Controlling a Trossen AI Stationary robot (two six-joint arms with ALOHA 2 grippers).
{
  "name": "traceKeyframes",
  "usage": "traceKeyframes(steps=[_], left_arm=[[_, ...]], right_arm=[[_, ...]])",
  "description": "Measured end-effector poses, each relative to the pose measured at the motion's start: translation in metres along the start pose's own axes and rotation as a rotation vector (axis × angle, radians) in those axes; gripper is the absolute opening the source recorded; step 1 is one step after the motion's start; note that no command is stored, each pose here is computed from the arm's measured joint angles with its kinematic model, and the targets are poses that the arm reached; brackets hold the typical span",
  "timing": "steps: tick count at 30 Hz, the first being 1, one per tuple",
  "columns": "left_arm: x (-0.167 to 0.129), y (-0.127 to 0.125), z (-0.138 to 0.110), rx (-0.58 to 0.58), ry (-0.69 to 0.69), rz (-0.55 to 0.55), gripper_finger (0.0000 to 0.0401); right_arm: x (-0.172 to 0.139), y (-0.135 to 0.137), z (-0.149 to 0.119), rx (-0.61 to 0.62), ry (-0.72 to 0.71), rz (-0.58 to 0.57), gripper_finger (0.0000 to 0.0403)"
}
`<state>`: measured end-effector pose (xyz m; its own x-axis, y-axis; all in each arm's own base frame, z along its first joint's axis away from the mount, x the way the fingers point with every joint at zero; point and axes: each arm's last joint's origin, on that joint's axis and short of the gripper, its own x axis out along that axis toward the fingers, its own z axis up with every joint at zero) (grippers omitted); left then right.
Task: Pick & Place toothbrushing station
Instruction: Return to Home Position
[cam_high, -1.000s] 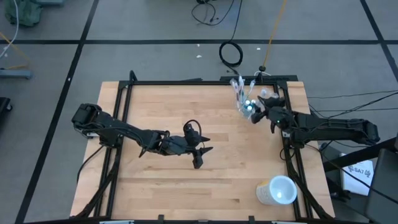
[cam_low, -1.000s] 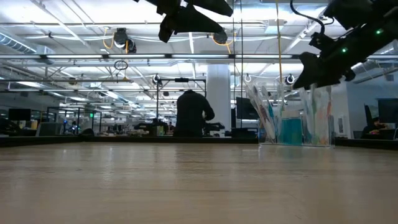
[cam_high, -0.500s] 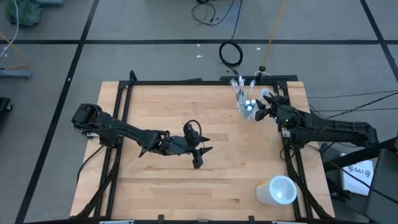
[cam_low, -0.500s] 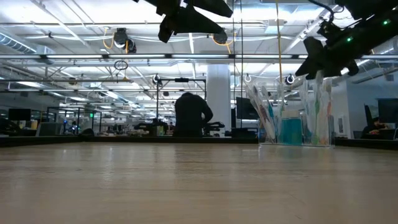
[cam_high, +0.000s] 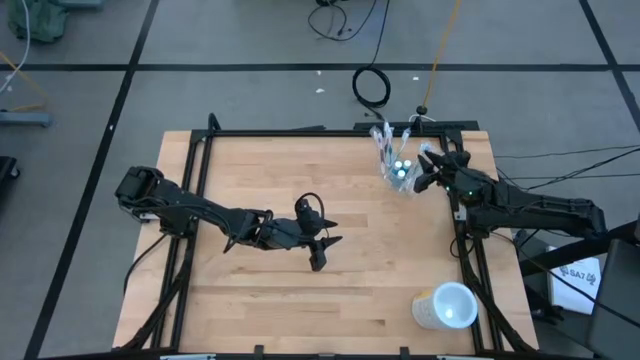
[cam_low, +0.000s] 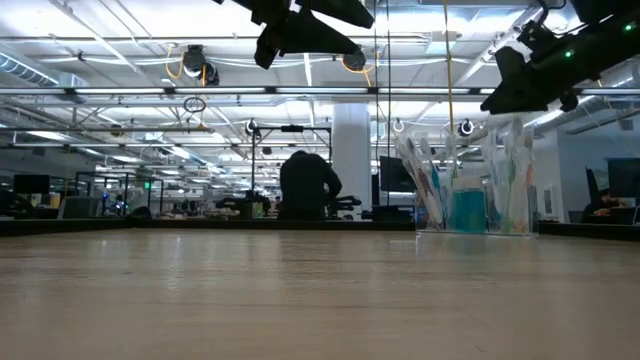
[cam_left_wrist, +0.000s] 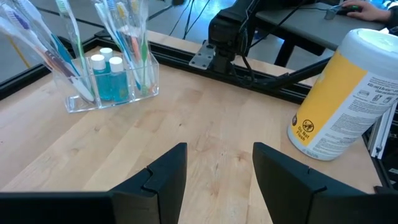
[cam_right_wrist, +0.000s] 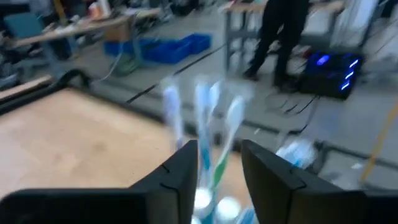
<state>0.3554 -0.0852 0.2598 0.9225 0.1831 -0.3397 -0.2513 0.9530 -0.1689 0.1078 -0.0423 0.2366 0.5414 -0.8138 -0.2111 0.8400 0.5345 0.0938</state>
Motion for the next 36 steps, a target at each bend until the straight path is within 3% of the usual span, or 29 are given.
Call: traceKeyframes(steps=[6,12,18,27,36], left_arm=[[0.0,0.0,0.0,0.005,-0.004,-0.001,0.0186],[0.003,0.006,0.003,0.005,-0.01,0.017,0.0186],[0.005,0.011,0.004,0.006,-0.006,0.032,0.0186],[0.005,0.01,0.003,0.054,0.024,-0.054,0.0186],[-0.01,0.016,0.015,0.176,0.024,-0.035,0.0186]], right_arm=[[0.0,-0.001,0.016,-0.006,-0.156,-0.155,0.0058],[0.007,0.001,0.028,0.001,-0.237,-0.22,0.0005],[0.028,0.0,0.014,-0.012,-0.136,-0.309,0.0001],[0.046,-0.005,-0.006,0.031,0.011,-0.346,0.0001],[0.039,-0.003,0.002,0.073,-0.046,-0.294,0.0]])
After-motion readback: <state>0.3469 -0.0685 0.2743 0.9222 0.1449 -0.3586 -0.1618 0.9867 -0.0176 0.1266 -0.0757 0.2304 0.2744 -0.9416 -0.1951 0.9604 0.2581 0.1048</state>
